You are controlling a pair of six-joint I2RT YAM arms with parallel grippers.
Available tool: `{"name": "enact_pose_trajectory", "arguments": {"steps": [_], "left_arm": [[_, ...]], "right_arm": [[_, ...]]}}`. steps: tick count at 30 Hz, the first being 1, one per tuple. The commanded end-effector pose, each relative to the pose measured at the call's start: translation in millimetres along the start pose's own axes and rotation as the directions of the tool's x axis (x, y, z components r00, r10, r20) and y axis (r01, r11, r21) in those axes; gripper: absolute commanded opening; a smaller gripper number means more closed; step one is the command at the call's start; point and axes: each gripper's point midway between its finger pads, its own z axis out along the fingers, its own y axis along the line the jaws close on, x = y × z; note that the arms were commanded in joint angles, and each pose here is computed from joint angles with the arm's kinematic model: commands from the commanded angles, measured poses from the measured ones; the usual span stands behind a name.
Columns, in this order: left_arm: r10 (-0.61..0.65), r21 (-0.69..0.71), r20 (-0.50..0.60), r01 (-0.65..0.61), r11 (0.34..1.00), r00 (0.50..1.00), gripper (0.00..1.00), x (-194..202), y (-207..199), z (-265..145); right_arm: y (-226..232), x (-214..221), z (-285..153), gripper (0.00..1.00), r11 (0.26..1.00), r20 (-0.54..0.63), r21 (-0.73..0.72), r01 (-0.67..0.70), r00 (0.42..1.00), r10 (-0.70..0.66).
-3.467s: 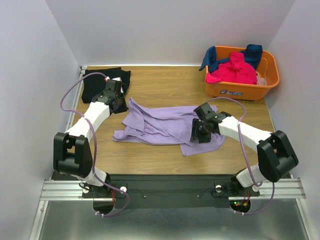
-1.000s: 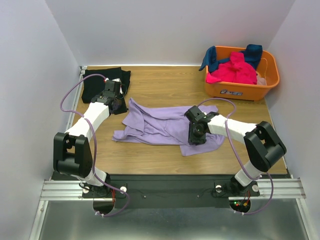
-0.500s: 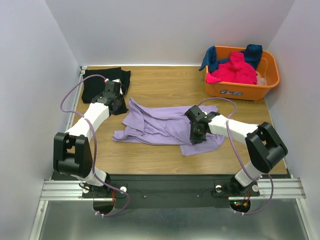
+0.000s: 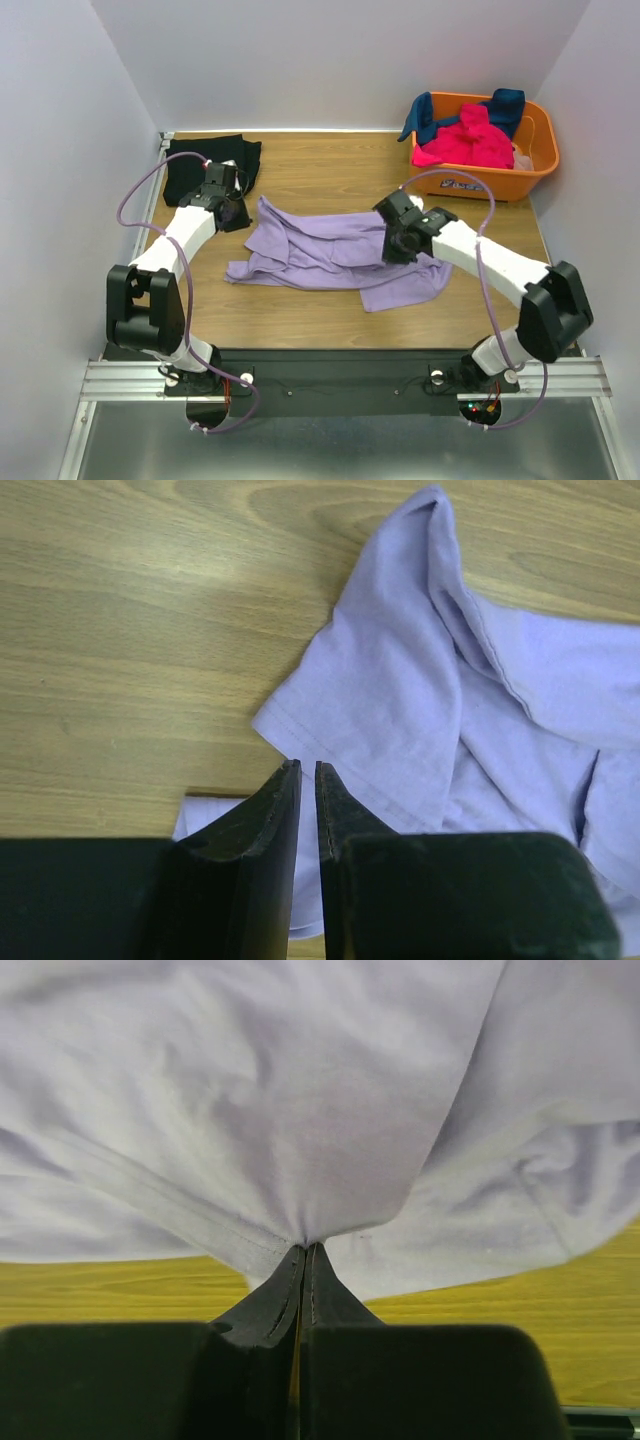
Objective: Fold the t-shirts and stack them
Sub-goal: Flatten the tshirt out
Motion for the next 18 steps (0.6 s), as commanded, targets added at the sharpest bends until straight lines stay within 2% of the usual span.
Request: {"name": "enact_pose_trajectory", "arguments": {"steps": [1, 6, 10, 13, 18], "left_arm": [[-0.007, 0.017, 0.088, 0.005, 1.0, 0.996, 0.24, -34.1, -3.7, -11.3], [-0.029, 0.109, 0.091, 0.019, 0.994, 0.995, 0.24, -50.5, -27.1, -2.2], [-0.014, 0.131, 0.072, 0.004, 0.991, 0.997, 0.24, -53.3, -33.9, 14.5], [0.017, 0.104, 0.043, -0.022, 0.994, 0.999, 0.24, -46.0, -27.9, 22.8], [0.051, 0.069, 0.004, -0.051, 0.996, 0.999, 0.24, -22.2, -12.9, 28.3]], "right_arm": [[-19.3, -45.8, -52.8, 0.0, 0.997, 0.184, 0.047, -0.058, 0.982, 0.048], [-65.8, -51.6, -66.6, 0.01, 0.982, 0.218, 0.138, -0.125, 0.971, 0.093], [-114.1, -62.4, -83.0, 0.0, 0.953, 0.278, 0.187, -0.238, 0.943, 0.181], [-134.8, -72.2, -92.4, 0.0, 0.935, 0.322, 0.213, -0.282, 0.924, 0.205], [-140.7, -82.9, -95.3, 0.0, 0.924, 0.341, 0.226, -0.308, 0.914, 0.221]]}}
